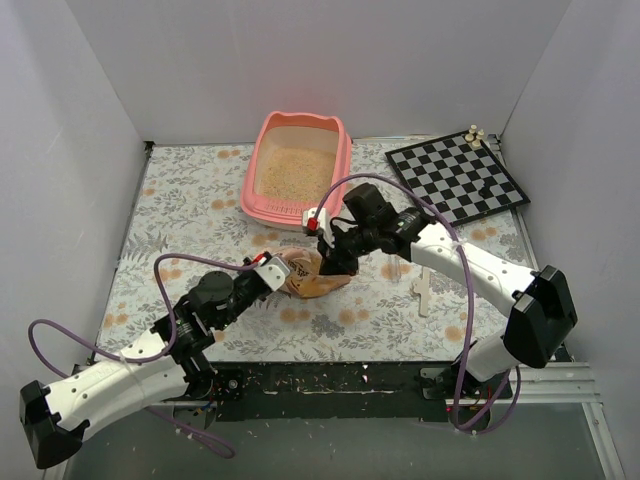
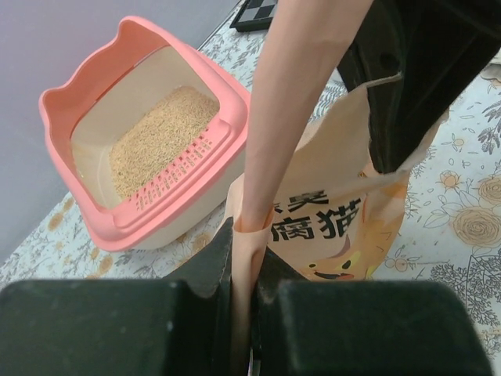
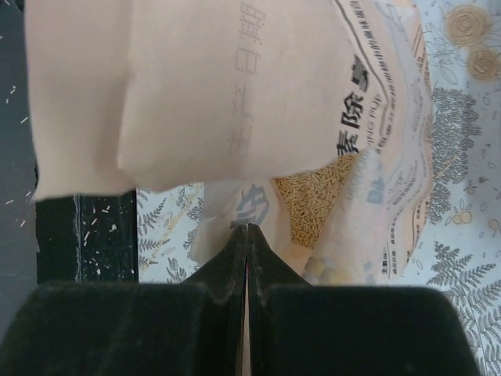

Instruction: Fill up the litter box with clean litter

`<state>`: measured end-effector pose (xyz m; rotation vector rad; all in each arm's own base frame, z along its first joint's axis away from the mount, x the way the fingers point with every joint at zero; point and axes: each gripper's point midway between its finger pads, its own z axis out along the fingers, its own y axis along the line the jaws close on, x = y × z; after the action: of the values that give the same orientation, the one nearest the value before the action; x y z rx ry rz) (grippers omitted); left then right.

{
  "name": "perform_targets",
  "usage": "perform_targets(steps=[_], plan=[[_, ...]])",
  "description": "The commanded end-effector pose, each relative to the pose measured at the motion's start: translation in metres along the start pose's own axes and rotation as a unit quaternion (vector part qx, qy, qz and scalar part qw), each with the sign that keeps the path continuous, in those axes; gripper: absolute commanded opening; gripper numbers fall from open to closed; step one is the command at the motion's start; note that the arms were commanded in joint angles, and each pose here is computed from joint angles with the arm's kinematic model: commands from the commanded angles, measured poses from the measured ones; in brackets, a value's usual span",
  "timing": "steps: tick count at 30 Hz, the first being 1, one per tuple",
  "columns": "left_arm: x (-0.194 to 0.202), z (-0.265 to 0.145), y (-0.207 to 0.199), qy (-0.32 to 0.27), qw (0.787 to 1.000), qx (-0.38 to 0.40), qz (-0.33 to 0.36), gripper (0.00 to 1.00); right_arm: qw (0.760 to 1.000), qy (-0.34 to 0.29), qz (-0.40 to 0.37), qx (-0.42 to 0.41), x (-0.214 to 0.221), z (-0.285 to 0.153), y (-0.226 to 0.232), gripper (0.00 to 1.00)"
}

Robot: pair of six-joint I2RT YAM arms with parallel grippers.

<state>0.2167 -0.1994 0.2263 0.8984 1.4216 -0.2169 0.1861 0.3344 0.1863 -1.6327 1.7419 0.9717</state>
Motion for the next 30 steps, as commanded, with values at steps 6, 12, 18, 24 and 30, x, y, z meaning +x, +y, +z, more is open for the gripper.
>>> perform_targets(steps=[6, 12, 18, 24, 30], plan=[[-0.075, 0.007, 0.015, -0.115, 0.993, -0.007, 0.0, 0.0, 0.998, 0.005, 0.012, 0.057, -0.012, 0.038, -0.009, 0.01], [-0.087, 0.008, 0.021, -0.135, 0.991, -0.019, -0.008, 0.0, 0.987, -0.01, 0.054, 0.149, 0.005, 0.063, -0.034, 0.01], [-0.101, 0.006, 0.029, -0.16, 0.986, -0.034, 0.002, 0.0, 0.952, -0.019, 0.088, 0.293, 0.022, 0.049, -0.078, 0.28], [-0.109, 0.016, 0.03, -0.153, 0.987, -0.03, 0.035, 0.0, 0.913, -0.07, 0.078, 0.395, 0.01, 0.024, -0.108, 0.59], [-0.119, 0.025, 0.037, -0.144, 0.985, -0.034, 0.09, 0.0, 0.905, -0.104, 0.071, 0.407, -0.009, 0.01, -0.109, 0.87]])
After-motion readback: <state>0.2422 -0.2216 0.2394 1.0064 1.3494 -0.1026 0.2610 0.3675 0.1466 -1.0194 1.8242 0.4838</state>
